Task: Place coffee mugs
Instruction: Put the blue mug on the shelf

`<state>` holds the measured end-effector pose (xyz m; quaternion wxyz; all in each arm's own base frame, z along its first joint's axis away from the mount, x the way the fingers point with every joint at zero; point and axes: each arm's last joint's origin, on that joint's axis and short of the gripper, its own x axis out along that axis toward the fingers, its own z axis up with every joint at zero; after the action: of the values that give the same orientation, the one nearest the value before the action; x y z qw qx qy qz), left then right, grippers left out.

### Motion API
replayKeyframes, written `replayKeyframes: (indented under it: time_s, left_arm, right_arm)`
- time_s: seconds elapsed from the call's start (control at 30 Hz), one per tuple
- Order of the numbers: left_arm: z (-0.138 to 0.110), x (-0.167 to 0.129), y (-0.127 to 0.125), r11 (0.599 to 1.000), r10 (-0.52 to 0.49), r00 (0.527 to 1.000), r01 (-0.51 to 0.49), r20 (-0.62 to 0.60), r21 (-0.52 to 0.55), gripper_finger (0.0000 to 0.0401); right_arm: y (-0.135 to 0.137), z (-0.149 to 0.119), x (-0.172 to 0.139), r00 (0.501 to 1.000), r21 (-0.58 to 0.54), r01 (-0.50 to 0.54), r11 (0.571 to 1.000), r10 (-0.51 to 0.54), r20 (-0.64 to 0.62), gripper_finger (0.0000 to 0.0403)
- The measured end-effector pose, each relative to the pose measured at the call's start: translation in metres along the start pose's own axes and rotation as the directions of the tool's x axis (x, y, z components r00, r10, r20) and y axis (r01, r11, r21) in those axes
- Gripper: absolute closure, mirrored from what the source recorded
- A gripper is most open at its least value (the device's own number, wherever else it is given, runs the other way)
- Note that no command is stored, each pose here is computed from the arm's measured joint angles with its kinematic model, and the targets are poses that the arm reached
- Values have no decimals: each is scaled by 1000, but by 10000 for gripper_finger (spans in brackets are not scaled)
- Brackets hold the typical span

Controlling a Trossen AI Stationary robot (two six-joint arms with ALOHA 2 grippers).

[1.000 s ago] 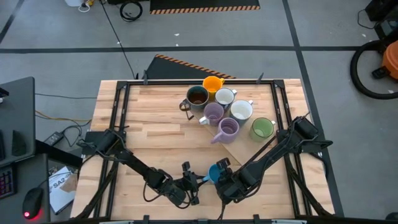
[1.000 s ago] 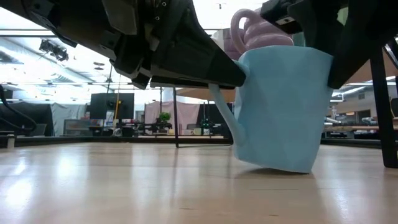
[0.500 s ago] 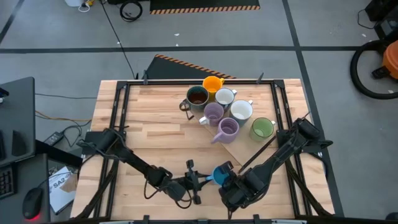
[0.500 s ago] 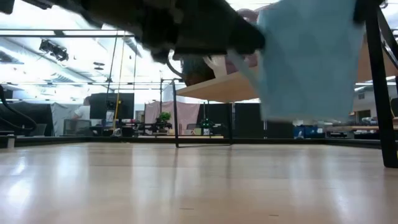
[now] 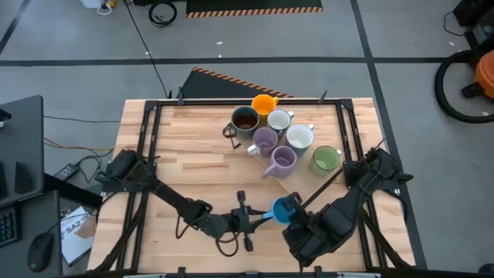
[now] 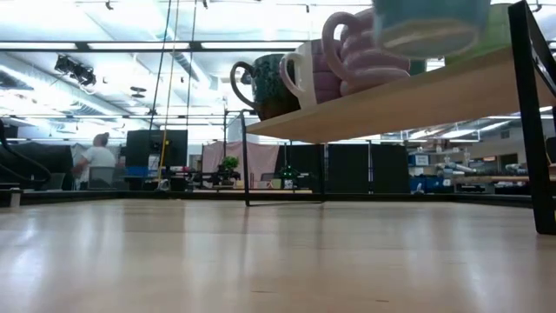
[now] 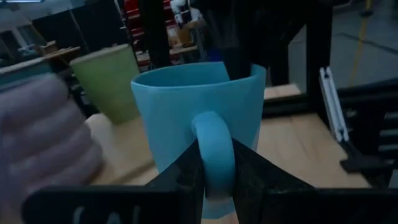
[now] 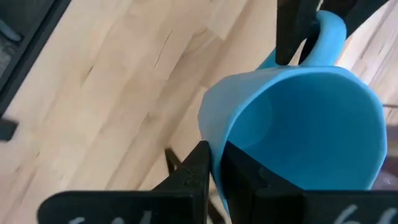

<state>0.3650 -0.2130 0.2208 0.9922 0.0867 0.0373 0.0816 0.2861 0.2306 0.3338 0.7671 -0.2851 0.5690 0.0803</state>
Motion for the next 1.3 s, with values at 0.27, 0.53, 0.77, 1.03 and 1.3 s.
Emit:
replayKeyframes:
  time_s: [0.27, 0.53, 0.77, 1.03, 1.3]
  left_arm:
    - [16, 19, 14, 998, -27, 999, 25, 38, 53, 335]
    - [23, 28, 24, 997, -4, 998, -1, 58, 75, 335]
    - [23, 39, 38, 998, 4, 998, -9, 68, 66, 335]
    - [20, 48, 51, 997, 23, 998, -26, 55, 71, 335]
    - [16, 56, 63, 1000, -12, 999, 11, 46, 11, 335]
  right_arm:
    - [-6, -9, -20, 1000, 4, -16, 1000, 16, -6, 364]
    - [-16, -21, -39, 999, -6, -25, 1000, 26, 42, 364]
    - [-27, -33, -48, 998, -9, -24, 1000, 24, 62, 364]
    - [-34, -49, -37, 1000, 8, 16, 1000, -16, 16, 364]
    - [-39, -60, -36, 1000, 33, 13, 999, -14, 6, 364]
